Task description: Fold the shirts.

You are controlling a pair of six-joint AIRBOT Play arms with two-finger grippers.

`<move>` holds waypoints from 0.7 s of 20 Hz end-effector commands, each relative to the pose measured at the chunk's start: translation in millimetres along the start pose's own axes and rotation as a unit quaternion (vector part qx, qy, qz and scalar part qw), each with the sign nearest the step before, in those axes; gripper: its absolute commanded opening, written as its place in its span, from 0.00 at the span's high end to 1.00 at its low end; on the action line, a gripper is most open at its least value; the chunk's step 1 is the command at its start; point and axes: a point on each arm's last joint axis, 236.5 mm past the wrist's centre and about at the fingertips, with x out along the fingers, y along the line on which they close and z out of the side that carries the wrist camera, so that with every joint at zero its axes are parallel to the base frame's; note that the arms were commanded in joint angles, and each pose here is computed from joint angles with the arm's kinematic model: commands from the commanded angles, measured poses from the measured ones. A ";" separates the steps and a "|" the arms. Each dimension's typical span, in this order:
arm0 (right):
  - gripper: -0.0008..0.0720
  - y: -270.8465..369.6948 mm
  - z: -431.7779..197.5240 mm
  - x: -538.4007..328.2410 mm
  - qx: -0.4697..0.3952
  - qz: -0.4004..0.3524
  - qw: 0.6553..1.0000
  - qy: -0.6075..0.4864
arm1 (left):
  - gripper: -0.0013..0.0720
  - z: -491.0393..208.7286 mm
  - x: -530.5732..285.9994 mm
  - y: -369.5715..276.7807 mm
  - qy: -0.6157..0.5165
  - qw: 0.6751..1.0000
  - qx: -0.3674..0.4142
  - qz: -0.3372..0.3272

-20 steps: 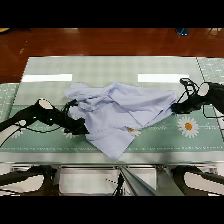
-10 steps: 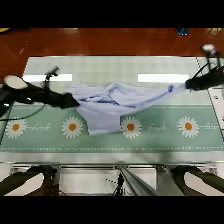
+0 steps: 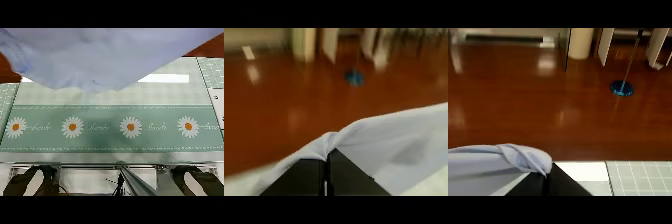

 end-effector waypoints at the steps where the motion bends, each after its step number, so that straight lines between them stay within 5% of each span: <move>1: 0.96 0.2 35.6 -61.2 0.033 0.000 0.998 -0.062 | 0.96 78.1 -73.2 -54.0 -0.127 0.988 0.089 0.027; 9: 0.96 -6.7 28.5 -117.1 0.025 -0.019 0.997 -0.068 | 0.96 28.8 -87.6 -78.8 -0.030 0.998 0.052 0.009; 14: 0.96 -15.2 -54.1 -137.1 -0.015 -0.038 0.994 0.099 | 0.96 -30.3 -112.7 -88.5 0.080 0.996 0.007 0.032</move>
